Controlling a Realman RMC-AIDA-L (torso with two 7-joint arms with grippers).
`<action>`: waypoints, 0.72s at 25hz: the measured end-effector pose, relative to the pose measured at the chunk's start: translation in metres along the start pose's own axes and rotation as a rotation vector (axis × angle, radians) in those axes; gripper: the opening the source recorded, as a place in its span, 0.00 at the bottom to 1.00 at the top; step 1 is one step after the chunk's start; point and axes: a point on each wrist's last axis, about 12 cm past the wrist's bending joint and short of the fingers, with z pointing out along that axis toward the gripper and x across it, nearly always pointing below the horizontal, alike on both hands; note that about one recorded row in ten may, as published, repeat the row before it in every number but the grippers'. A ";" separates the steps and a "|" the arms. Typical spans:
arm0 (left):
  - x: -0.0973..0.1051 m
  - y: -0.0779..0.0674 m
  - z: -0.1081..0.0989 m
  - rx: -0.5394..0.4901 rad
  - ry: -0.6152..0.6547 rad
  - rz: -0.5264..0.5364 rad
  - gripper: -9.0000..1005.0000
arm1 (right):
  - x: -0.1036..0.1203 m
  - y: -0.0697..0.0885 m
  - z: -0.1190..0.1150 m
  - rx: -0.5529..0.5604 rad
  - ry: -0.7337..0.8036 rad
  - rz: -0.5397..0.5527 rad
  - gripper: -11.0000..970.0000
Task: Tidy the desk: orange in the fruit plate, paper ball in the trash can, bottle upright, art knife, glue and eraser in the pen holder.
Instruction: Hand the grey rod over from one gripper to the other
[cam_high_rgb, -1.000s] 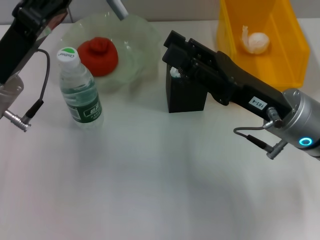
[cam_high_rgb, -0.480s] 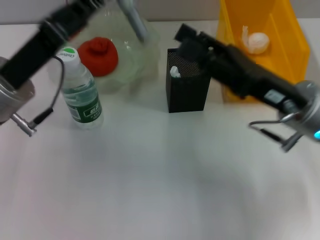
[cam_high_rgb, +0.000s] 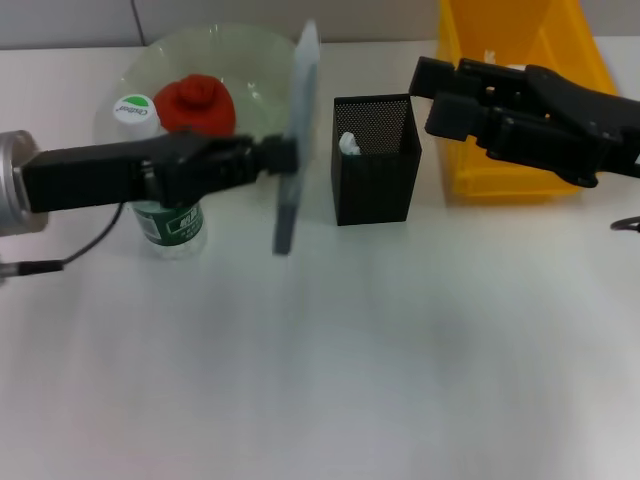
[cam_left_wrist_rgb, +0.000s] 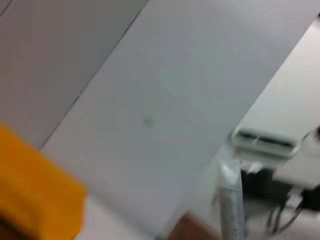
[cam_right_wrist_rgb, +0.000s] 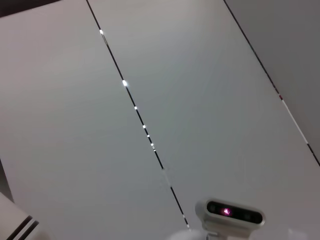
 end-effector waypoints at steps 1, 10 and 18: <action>-0.009 -0.001 -0.007 -0.067 0.107 0.016 0.13 | -0.001 0.000 -0.001 0.003 0.004 -0.001 0.56; -0.026 -0.022 -0.008 -0.100 0.290 0.155 0.13 | 0.014 -0.006 -0.001 0.065 0.045 0.010 0.56; -0.045 -0.028 -0.004 -0.171 0.493 0.176 0.13 | 0.002 -0.002 -0.010 0.066 0.193 -0.053 0.56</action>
